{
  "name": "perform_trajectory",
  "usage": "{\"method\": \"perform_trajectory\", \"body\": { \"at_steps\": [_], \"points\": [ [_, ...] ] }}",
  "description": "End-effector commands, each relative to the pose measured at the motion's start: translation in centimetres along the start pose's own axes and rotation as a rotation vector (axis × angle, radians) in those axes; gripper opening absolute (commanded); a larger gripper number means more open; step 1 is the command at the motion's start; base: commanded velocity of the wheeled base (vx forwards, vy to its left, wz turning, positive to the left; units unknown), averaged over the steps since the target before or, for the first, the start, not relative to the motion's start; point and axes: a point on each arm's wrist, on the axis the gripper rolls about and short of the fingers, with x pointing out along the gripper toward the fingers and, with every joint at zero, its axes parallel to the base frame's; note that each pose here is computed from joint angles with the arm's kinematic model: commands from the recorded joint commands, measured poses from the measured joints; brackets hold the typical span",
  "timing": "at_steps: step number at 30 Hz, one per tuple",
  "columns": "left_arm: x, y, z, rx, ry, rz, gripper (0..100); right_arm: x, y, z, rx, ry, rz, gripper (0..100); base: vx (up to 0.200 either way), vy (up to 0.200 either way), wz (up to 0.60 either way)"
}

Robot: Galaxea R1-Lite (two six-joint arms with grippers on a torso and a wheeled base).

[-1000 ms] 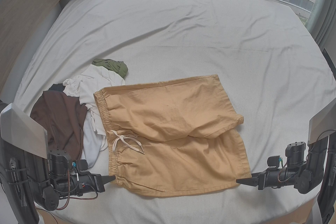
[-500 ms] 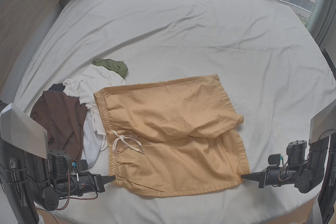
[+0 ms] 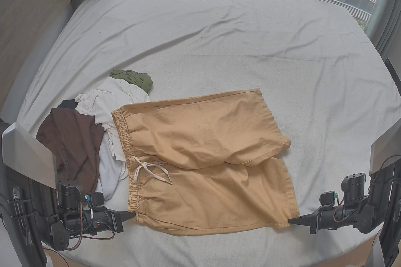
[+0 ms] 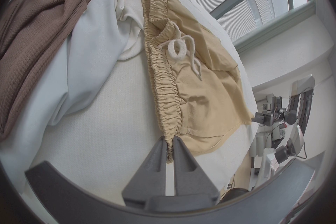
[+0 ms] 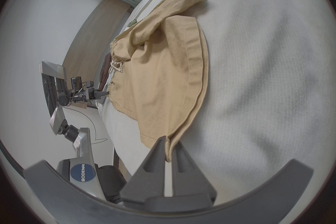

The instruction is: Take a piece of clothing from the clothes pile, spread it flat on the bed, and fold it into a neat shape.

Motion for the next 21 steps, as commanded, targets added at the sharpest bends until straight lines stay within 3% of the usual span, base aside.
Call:
{"method": "perform_trajectory", "body": {
  "at_steps": [1, 13, 18, 21],
  "points": [
    [0.2, 0.9, -1.2, -0.004, 0.051, 0.030, 0, -0.5, 0.0, -0.5, 0.008, 0.014, -0.010, 0, 0.000, 0.000, 0.00],
    [-1.2, 0.3, 0.3, 0.016, -0.009, -0.037, 0, -1.4, 0.2, -0.7, -0.037, 0.039, -0.022, 0, 0.000, 0.000, 0.00],
    [-2.4, -0.5, 1.1, 0.027, -0.038, -0.101, 0, -2.0, 1.1, 0.3, -0.096, -0.009, -0.016, 0, 0.000, 0.000, 0.00],
    [-3.5, -1.6, 2.3, 0.051, -0.104, -0.156, 0, -2.3, 1.9, 1.5, -0.156, -0.065, -0.002, 0, 0.000, 0.000, 0.00]
  ]
}}
